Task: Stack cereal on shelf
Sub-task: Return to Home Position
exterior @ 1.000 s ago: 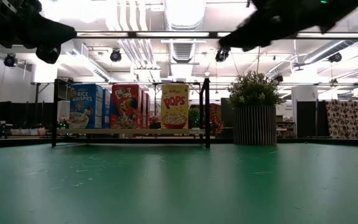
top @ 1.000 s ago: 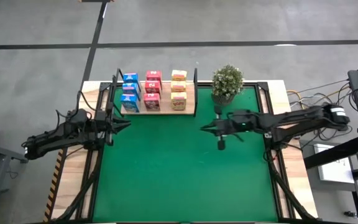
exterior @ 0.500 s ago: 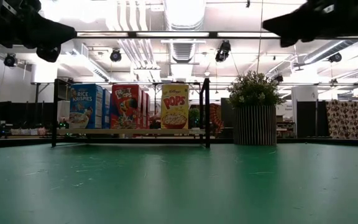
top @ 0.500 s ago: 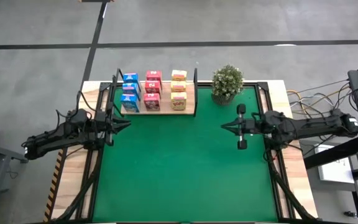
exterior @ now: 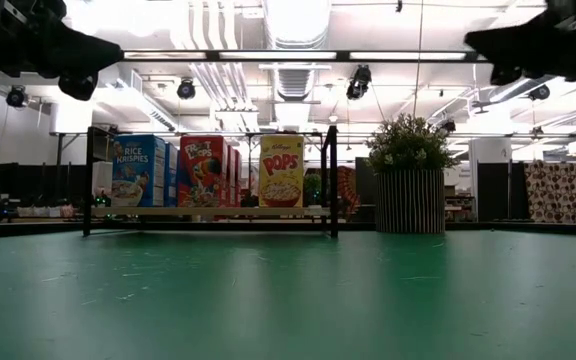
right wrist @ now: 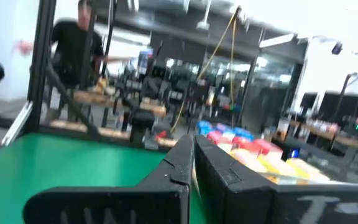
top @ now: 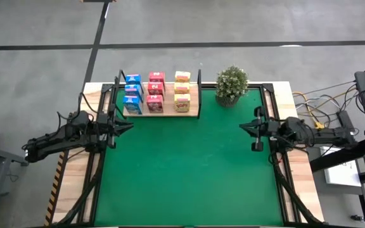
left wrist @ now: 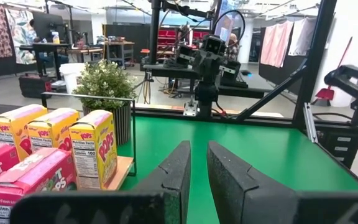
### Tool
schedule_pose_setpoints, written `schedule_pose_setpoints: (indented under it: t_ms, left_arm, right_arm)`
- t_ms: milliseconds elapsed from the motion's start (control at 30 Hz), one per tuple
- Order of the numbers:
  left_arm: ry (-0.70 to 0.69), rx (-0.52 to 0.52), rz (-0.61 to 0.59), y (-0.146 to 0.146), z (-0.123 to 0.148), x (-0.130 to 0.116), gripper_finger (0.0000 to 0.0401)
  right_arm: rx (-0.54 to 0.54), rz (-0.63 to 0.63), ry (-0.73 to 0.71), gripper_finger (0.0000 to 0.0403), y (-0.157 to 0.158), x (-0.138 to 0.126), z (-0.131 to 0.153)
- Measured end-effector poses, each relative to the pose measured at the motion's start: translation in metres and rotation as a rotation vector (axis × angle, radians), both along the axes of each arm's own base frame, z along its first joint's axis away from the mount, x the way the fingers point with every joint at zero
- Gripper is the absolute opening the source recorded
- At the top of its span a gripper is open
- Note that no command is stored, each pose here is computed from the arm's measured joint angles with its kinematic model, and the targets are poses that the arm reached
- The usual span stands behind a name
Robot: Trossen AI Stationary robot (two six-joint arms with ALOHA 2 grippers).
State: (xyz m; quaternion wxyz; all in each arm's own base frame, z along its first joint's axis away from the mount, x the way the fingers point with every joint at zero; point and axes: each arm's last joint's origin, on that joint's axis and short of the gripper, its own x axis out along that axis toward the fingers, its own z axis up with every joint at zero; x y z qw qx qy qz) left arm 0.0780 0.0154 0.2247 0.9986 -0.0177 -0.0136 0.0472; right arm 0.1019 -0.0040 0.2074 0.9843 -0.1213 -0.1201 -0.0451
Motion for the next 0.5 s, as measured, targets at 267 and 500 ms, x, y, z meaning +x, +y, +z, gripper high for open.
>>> schedule_pose_setpoints:
  t_ms: [267,500]
  left_arm:
    - [0.001,-0.040,0.000,0.000,0.000,0.000,0.0036]
    - [0.001,-0.048,0.000,0.000,0.000,0.000,0.0036]
  right_arm:
    - [0.037,0.010,-0.032,0.0009,0.000,-0.010,-0.009]
    - [0.134,0.043,0.030,0.0009,0.001,-0.006,-0.020]
